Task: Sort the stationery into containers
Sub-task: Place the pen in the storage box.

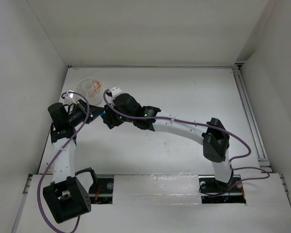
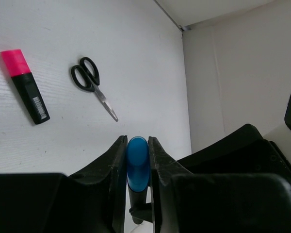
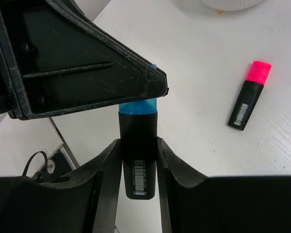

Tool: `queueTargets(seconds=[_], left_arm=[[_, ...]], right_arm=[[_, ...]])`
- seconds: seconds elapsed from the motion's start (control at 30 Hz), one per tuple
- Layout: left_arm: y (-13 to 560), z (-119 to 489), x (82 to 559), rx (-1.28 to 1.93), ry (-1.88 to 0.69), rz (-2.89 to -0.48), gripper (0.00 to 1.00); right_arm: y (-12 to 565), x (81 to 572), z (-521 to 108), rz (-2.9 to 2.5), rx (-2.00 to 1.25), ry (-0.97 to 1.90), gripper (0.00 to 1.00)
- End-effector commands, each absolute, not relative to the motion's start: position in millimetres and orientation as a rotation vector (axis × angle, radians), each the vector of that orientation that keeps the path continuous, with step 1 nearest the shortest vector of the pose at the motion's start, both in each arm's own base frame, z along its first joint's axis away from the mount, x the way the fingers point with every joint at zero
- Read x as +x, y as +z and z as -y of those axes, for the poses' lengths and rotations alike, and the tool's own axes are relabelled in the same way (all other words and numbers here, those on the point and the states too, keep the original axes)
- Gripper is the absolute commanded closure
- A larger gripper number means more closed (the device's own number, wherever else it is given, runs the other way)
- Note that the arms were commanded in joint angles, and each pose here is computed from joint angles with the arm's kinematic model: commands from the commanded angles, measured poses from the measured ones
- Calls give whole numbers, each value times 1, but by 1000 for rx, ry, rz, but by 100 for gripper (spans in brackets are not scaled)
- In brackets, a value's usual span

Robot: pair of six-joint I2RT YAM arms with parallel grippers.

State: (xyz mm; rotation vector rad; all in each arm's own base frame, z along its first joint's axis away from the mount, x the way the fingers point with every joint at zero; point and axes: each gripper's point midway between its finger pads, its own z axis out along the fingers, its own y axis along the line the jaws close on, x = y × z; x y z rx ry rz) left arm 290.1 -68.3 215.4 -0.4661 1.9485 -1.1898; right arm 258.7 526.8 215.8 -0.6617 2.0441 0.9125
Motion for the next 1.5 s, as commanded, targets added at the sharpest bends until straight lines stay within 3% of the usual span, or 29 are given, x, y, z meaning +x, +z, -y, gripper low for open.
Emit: queueTargets(seconds=[0.0,0.03,0.07,0.27,0.4,0.63,0.97,1.47], left_arm=[[236,72,293,-402,-1216,-1874,100],[245,68,298,-398,-1187,-1853,100],[251,59,307,-425,-1122,-1822,100],[285,-23,358,-633,-615,-1714,100],[297,-92,383,-796,-268,-1600,100],[306,-149,436,-837,-34,-1539,100],[264,-168,481,-837,21,-1560,100],[219,-149,512,-825,-148,-1639,100]], right_arm=[[258,272,-538,-1903,-634,931,61],[258,279,-534,-1904,-615,915,20],[256,279,-531,-1909,-610,903,0],[230,307,-475,-1982,-488,754,0],[219,297,-447,-2002,-480,726,0],[205,273,-411,-2024,-507,714,0],[205,251,-395,-2015,-541,774,0],[204,250,-399,-2010,-552,796,0]])
